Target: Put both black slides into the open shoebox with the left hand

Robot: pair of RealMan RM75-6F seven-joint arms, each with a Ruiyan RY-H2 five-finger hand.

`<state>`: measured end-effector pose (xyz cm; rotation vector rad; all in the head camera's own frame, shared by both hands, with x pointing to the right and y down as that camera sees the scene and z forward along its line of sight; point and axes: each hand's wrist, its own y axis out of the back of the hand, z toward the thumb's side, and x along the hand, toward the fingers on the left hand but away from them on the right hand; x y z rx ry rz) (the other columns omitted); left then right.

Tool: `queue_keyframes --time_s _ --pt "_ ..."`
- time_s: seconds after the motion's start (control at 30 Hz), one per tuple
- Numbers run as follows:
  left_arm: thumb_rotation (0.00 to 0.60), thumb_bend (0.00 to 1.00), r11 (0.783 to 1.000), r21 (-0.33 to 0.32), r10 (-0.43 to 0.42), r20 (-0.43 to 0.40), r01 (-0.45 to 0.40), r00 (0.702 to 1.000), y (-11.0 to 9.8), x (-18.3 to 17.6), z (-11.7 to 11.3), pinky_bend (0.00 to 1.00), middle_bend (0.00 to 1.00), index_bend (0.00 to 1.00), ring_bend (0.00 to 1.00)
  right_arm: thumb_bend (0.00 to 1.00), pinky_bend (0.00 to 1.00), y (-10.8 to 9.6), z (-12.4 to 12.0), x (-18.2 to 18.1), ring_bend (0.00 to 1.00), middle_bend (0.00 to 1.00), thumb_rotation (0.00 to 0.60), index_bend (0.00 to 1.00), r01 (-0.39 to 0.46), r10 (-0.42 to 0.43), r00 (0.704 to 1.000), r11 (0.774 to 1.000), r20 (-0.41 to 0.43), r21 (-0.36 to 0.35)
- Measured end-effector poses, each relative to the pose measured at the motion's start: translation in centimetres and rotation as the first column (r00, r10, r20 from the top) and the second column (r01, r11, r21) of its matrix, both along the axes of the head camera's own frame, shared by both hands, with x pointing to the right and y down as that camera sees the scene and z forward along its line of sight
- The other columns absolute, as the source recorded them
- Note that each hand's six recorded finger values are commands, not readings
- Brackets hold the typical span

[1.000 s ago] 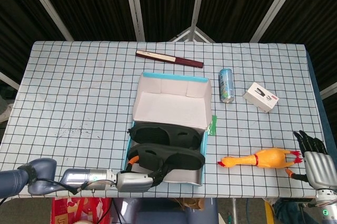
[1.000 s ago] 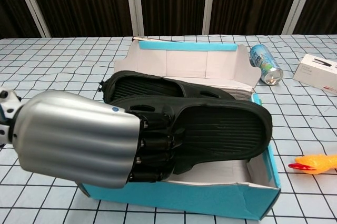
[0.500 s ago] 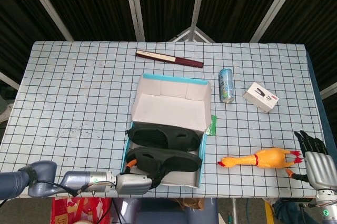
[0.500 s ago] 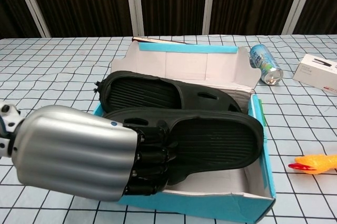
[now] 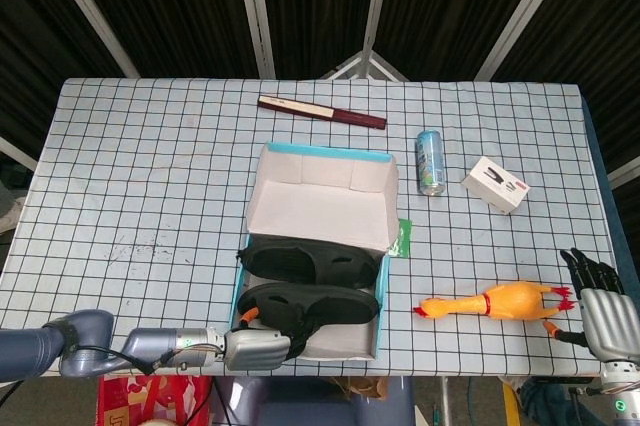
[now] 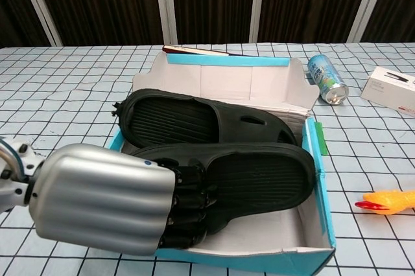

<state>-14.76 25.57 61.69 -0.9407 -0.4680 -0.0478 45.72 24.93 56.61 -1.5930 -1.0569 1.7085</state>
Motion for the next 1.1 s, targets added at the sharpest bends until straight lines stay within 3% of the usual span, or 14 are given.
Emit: queue_keyframes --time_s 0.93,1.1 --pt "0.6 0.56 0.998 -0.063 -0.016 0.082 0.022 0.996 0.8 -0.3 1.3 0.39 0.45 0.31 0.2 0.16 0.07 0.0 0.0 -0.1 0.09 0.05 0.6 0.0 0.001 -0.001 1.0 1.0 0.001 -0.002" --pt "0.6 0.5 0.999 -0.04 -0.024 0.028 0.025 0.999 0.2 0.2 0.2 0.37 0.34 0.17 0.15 0.16 0.07 0.0 0.1 -0.1 0.09 0.05 0.6 0.0 0.002 -0.002 1.0 1.0 0.001 -0.004"
